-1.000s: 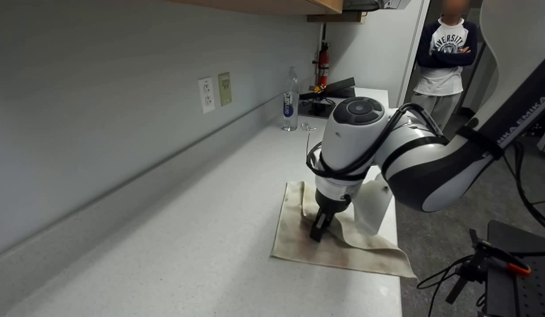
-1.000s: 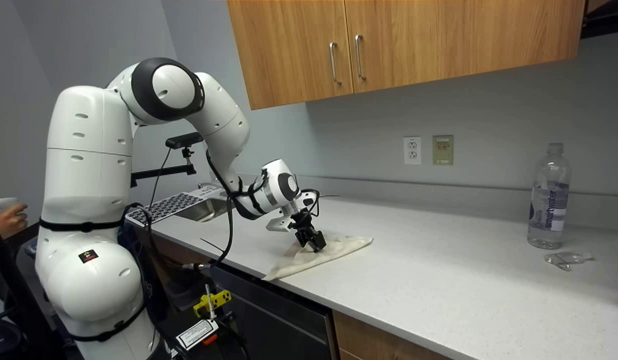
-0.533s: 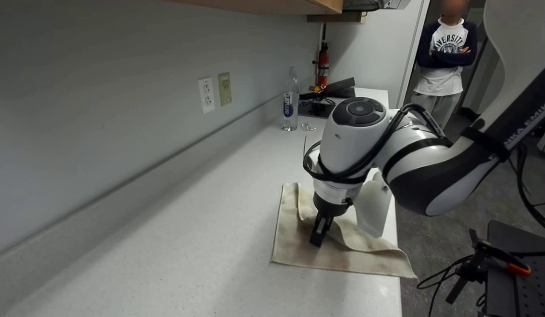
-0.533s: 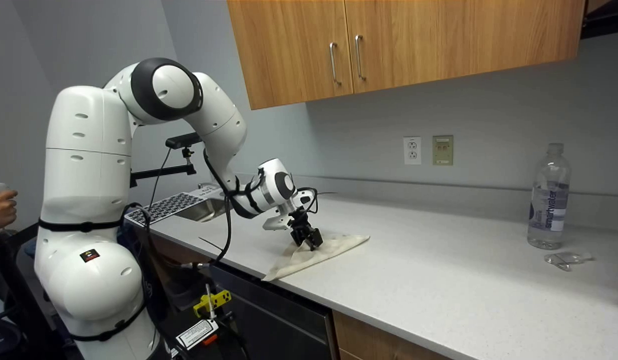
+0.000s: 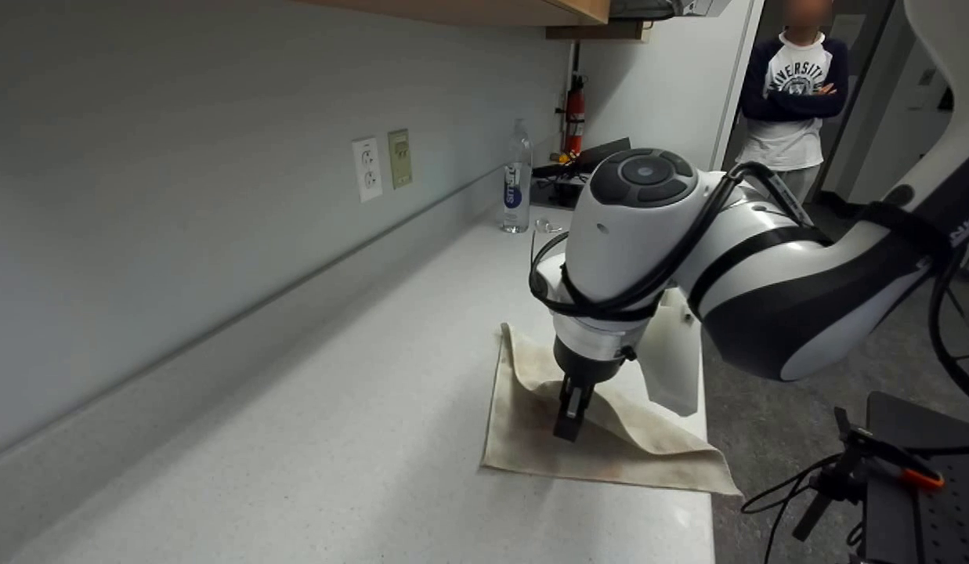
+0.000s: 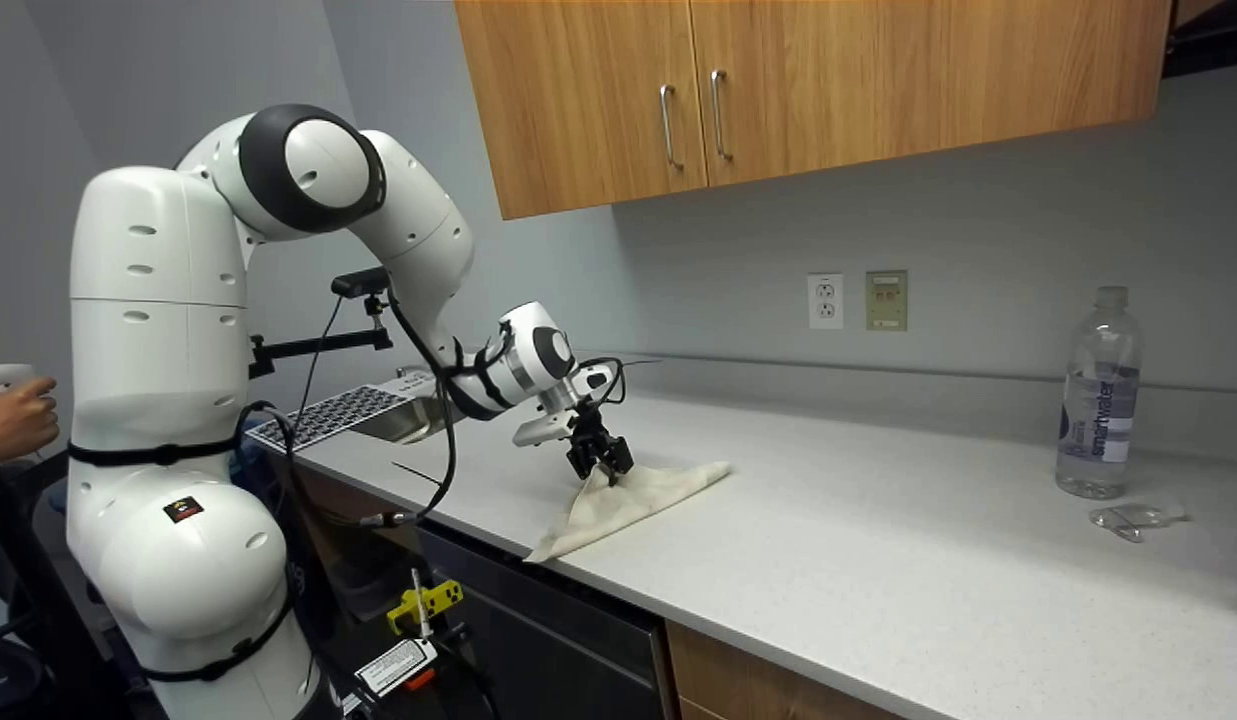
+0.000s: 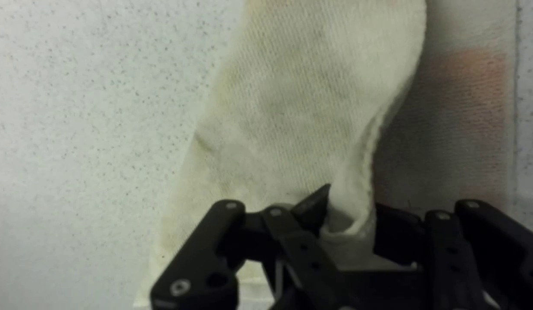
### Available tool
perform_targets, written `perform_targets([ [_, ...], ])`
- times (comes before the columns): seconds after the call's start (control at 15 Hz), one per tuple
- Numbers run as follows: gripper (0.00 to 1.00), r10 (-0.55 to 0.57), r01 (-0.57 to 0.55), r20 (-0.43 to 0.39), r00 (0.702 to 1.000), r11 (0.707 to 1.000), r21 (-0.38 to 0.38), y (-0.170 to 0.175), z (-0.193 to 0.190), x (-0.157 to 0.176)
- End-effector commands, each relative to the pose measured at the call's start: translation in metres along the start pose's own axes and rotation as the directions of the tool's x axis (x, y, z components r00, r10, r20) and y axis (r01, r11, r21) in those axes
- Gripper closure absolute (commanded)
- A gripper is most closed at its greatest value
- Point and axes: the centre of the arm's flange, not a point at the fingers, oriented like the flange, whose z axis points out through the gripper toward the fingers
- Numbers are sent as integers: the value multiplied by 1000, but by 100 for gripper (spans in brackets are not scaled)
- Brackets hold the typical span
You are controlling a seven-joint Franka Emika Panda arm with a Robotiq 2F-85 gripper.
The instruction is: Fold the towel on the countertop
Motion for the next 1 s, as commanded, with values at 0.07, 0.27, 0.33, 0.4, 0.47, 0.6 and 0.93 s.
perform_targets([
  [0.07,100,-35,35,-15,999,999,15,-1,-16,0],
  [0.27,100,-43,43,-15,999,997,56,-5,-17,0],
  [0.33,100,-40,41,-8,999,996,73,-5,6,14],
  [0.4,100,-39,41,-16,999,996,86,-7,7,15],
  [0.47,100,-42,45,-31,999,995,89,-8,9,17],
  [0.6,100,-50,56,-59,997,993,100,-4,16,21],
  [0.93,100,-31,42,-86,996,992,121,-1,22,32],
])
